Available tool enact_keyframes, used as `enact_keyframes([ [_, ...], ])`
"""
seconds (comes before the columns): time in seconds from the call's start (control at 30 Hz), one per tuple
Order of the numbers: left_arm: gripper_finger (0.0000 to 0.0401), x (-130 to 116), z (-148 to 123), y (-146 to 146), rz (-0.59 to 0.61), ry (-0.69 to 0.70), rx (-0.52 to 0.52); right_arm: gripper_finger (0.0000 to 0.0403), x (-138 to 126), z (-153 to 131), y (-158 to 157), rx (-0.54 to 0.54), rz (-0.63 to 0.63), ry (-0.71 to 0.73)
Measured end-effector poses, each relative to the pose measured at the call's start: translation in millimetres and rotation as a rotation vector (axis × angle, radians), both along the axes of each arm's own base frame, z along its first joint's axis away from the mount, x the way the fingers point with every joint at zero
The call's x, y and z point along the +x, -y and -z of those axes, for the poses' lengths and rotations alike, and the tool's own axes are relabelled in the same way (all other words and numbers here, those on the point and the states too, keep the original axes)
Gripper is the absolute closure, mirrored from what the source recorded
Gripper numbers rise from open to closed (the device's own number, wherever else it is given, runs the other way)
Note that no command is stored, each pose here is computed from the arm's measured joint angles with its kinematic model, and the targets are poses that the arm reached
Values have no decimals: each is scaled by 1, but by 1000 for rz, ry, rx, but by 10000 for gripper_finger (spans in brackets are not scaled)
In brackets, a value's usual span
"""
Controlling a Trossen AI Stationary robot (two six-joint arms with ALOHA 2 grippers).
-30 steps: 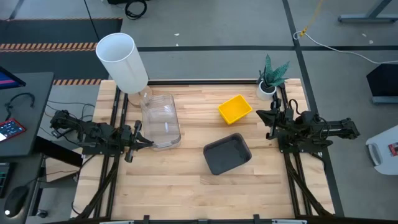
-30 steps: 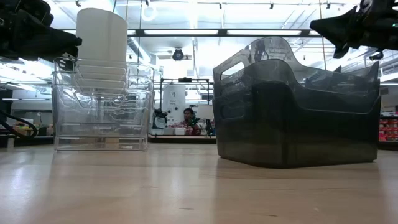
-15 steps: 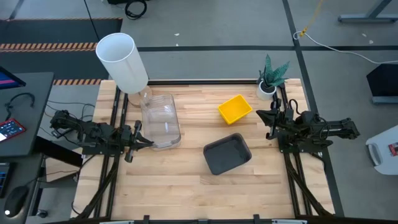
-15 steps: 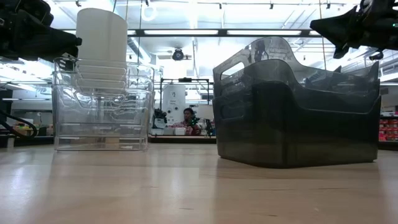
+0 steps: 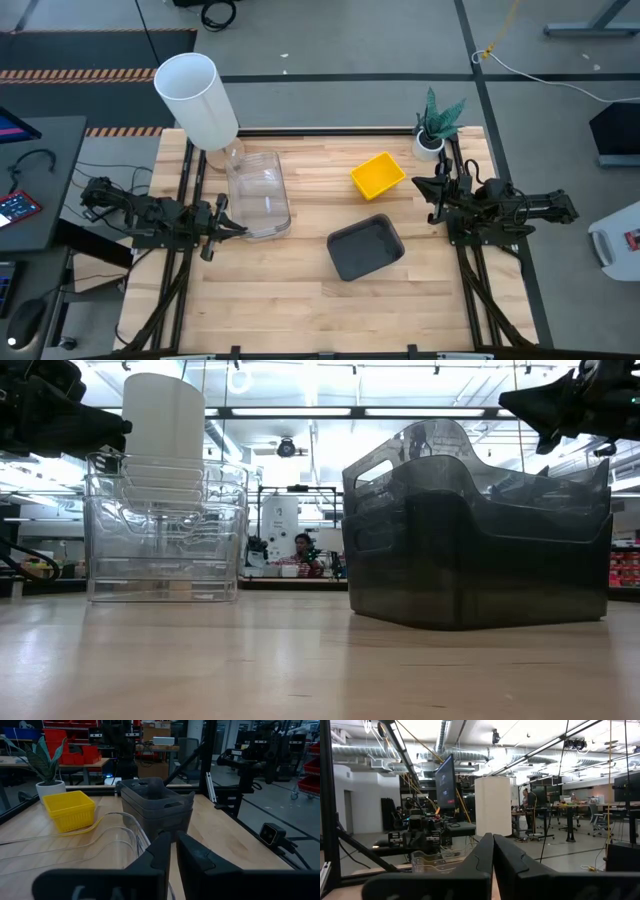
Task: Stack baskets by color
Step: Return to Home Position
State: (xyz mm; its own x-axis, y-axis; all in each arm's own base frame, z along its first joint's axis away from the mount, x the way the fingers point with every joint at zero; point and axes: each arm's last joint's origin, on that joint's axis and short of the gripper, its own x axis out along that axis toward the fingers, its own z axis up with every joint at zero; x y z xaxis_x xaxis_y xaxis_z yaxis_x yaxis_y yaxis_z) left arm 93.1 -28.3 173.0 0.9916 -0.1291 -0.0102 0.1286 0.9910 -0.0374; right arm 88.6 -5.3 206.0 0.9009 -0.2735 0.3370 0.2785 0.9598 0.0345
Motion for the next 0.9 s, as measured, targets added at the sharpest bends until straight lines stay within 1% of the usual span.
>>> enact_keyframes([
  [0.3,371,0,0,0,0,0,0,389,0,0,0,0,0,0],
  [0.63,363,0,0,0,0,0,0,387,0,0,0,0,0,0],
  [0.9,373,0,0,0,0,0,0,386,0,0,0,0,0,0],
])
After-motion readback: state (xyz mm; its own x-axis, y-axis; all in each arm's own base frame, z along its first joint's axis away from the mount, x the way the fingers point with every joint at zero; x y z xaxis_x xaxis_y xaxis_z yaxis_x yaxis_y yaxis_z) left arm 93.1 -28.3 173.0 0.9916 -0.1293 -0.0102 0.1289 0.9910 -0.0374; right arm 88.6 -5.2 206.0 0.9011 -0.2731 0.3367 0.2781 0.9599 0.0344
